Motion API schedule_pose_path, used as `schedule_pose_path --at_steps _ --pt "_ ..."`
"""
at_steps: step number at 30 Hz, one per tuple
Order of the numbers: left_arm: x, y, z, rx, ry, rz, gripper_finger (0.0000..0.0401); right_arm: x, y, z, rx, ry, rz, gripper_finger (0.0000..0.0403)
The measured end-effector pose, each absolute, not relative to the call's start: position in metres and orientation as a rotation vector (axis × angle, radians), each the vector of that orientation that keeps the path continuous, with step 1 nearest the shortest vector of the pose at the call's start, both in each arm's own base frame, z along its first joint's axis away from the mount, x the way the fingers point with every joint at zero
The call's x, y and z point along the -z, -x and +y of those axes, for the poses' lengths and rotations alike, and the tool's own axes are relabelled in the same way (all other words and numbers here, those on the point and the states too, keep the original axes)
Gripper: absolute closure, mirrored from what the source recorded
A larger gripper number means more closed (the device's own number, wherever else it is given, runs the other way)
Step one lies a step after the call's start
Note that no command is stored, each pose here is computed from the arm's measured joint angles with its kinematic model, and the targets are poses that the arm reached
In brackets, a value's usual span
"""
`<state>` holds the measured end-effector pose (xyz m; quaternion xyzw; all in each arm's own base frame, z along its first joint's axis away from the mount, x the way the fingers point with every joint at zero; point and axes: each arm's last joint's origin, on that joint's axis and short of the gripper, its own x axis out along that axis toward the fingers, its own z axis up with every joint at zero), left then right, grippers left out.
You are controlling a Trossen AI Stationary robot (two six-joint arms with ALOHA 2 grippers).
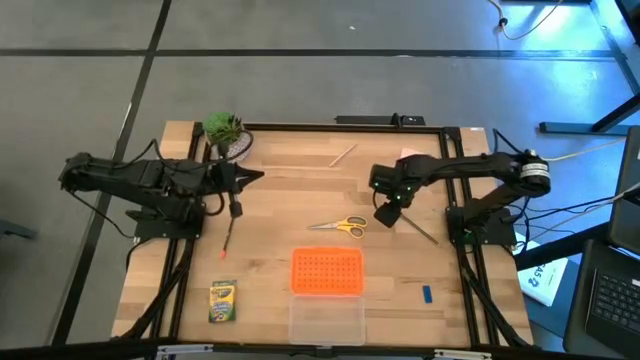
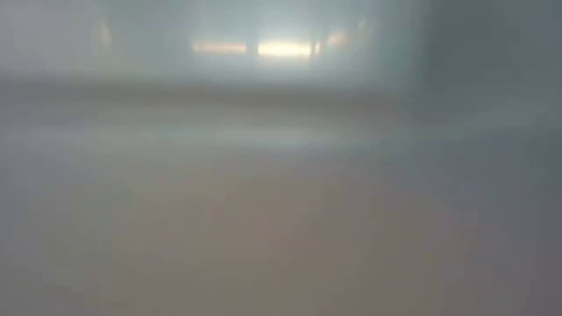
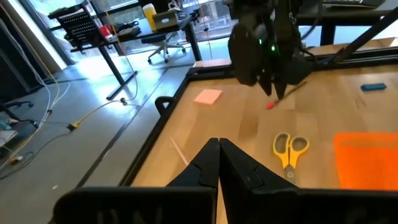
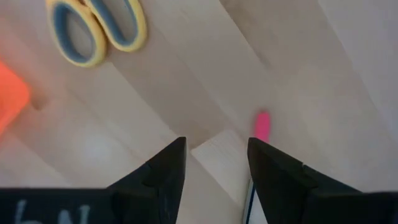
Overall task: Pack school essentials
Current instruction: Put the right black pencil into the orange supply box
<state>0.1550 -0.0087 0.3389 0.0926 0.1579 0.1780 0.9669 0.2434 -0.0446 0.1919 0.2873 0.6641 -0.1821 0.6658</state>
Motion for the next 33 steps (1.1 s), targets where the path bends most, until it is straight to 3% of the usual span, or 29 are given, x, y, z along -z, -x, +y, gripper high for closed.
schedule_pose_path --at_steps 13,33 --pt "-0.380 -0.178 -0.012 -0.350 -0.250 0.341 0.0401 -0.159 -0.251 -0.048 0.416 -0.534 1.670 0.0230" --pt "-0.378 -0.189 -0.014 -0.346 -0.264 0.380 0.0401 -0.130 -0.254 -0.059 0.263 -0.439 1.800 0.0230"
